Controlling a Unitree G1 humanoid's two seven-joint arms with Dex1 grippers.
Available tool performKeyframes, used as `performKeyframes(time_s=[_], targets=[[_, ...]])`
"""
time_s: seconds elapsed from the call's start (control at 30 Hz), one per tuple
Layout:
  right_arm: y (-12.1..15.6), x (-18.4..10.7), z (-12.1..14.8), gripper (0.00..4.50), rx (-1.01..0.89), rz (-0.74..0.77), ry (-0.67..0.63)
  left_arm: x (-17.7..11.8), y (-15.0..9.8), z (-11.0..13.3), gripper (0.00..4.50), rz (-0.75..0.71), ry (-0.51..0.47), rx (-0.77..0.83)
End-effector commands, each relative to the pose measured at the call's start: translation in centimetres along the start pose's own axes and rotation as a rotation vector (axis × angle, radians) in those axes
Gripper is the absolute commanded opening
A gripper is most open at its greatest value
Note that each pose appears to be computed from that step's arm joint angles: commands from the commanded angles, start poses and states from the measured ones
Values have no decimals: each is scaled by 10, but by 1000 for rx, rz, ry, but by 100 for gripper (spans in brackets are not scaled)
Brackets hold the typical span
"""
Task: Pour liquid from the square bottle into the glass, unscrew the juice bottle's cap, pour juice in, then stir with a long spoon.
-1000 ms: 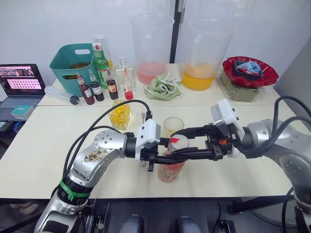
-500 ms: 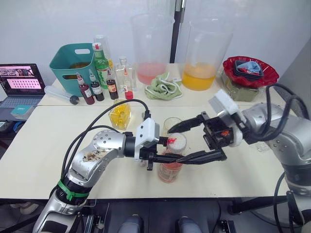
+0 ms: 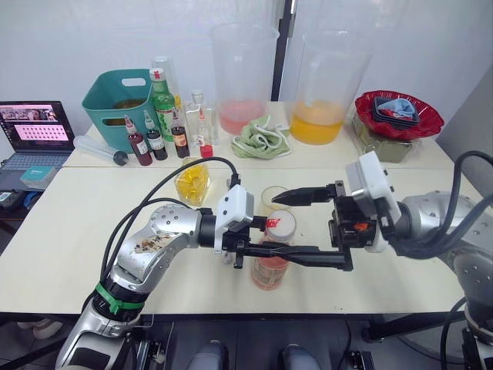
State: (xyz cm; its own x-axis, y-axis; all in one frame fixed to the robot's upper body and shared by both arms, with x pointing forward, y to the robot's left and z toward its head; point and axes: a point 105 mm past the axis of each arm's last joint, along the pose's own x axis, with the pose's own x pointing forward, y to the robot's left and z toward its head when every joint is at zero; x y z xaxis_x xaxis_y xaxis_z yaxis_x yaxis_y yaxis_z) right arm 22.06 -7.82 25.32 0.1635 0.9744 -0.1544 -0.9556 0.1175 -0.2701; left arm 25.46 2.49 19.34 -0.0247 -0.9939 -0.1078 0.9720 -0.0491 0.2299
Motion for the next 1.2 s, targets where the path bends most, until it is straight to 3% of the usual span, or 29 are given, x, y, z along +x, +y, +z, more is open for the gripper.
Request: performKeyframes(time_s=[0.03,0.23,0.27,0.4,1.2], targets=[[0,1,8,445,-91,-47,-10,5,-4,-16,140,-40,52,-51],[-4,5,0,445,-146,-76,20,6,-2,-17,140,-48,56,-45],[-5,5,-1,388,-162,-77,25,5,-2,-17,140,-49,56,-44],[-5,6,-3,265,-201,-64,41,4,-2,-17,140,-51,61,-43],[-7,3,7,265,-227,-62,20,3,-1,-17,140,-47,69,-41]])
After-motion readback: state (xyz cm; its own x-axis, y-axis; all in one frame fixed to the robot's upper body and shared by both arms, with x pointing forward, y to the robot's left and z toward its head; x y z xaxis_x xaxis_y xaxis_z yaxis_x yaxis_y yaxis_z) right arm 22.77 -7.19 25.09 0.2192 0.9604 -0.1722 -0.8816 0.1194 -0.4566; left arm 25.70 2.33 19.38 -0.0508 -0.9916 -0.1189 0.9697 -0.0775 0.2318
